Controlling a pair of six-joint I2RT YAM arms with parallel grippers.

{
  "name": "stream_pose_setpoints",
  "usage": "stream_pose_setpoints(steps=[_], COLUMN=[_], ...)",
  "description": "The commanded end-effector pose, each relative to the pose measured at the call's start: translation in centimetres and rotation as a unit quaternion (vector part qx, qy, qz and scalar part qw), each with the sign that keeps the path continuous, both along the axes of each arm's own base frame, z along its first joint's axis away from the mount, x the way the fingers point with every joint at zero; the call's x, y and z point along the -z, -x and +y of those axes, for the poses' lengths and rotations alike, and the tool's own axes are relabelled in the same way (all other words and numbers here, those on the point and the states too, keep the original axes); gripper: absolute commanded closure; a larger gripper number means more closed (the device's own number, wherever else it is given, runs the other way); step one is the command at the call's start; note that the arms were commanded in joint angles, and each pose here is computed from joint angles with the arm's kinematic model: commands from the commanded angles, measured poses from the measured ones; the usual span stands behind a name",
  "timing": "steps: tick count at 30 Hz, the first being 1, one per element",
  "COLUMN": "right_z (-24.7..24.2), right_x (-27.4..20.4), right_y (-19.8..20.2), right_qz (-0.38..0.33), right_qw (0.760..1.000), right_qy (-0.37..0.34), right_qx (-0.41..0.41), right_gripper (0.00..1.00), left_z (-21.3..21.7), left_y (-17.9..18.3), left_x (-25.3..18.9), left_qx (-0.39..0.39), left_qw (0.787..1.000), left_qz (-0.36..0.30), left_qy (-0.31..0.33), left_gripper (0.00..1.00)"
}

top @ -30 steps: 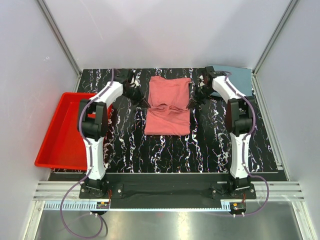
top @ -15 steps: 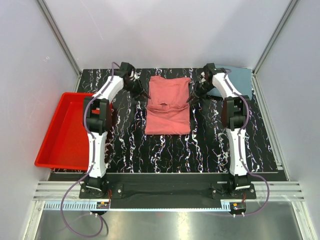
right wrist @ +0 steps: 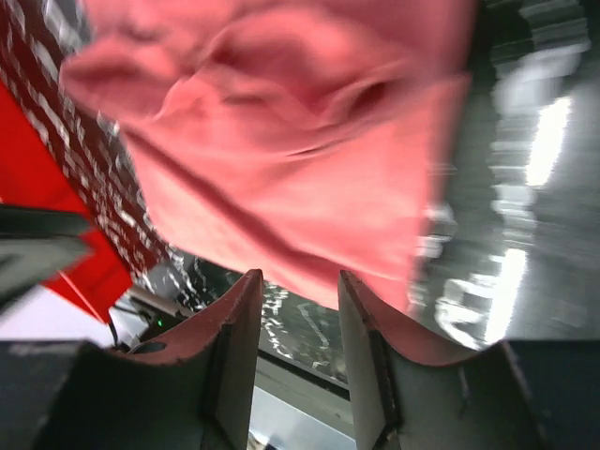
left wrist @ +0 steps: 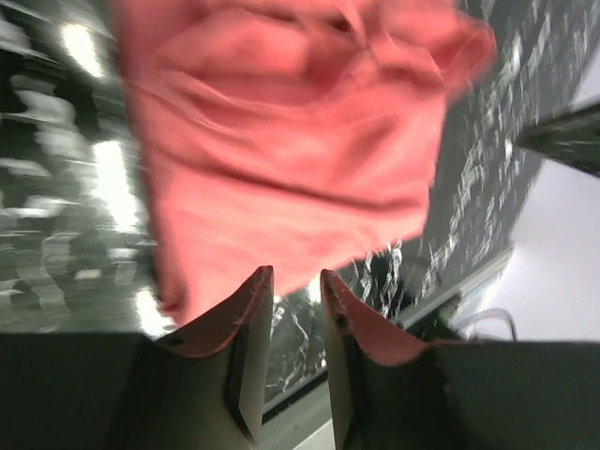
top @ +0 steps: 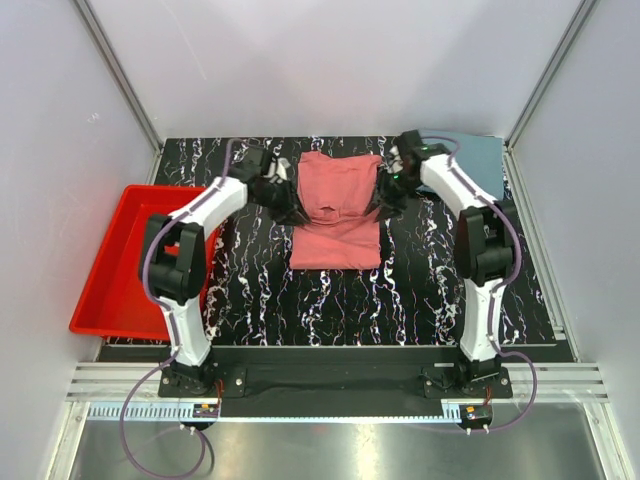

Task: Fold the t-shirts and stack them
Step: Fold the tshirt

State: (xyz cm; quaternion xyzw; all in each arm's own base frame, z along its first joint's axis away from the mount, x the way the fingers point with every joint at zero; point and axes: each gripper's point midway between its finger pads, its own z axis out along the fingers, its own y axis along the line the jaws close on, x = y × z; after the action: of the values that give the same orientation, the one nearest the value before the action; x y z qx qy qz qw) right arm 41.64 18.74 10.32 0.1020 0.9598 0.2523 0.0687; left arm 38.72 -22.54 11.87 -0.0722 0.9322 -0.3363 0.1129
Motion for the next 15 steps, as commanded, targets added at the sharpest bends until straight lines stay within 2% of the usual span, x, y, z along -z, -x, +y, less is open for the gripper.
stream_pose_setpoints(steps=[1, 7, 15], right_z=[5.3, 6.0, 6.3], right_x=[0.1, 4.7, 5.9], right_y=[0.2, -1.5, -5.9], right_qz=[-0.041, -0.035, -0.087], right_qw=[0.998, 0.999, 0.996], right_qy=[-0.041, -0.02, -0.001], right_qx=[-0.017, -0.014, -0.015], right_gripper=[0.55, 0.55, 0.57], left_z=[-4.0, -5.2, -5.5], left_y=[0.1, -1.9, -4.1], left_x=[-1.1, 1.7, 2.6], left_qx=[0.035, 0.028, 0.017], left_qw=[0.996, 0.998, 0.998], left_qz=[-0.055, -0.044, -0.054], left_qy=[0.058, 0.047, 0.036], left_gripper=[0.69, 0.69, 0.69])
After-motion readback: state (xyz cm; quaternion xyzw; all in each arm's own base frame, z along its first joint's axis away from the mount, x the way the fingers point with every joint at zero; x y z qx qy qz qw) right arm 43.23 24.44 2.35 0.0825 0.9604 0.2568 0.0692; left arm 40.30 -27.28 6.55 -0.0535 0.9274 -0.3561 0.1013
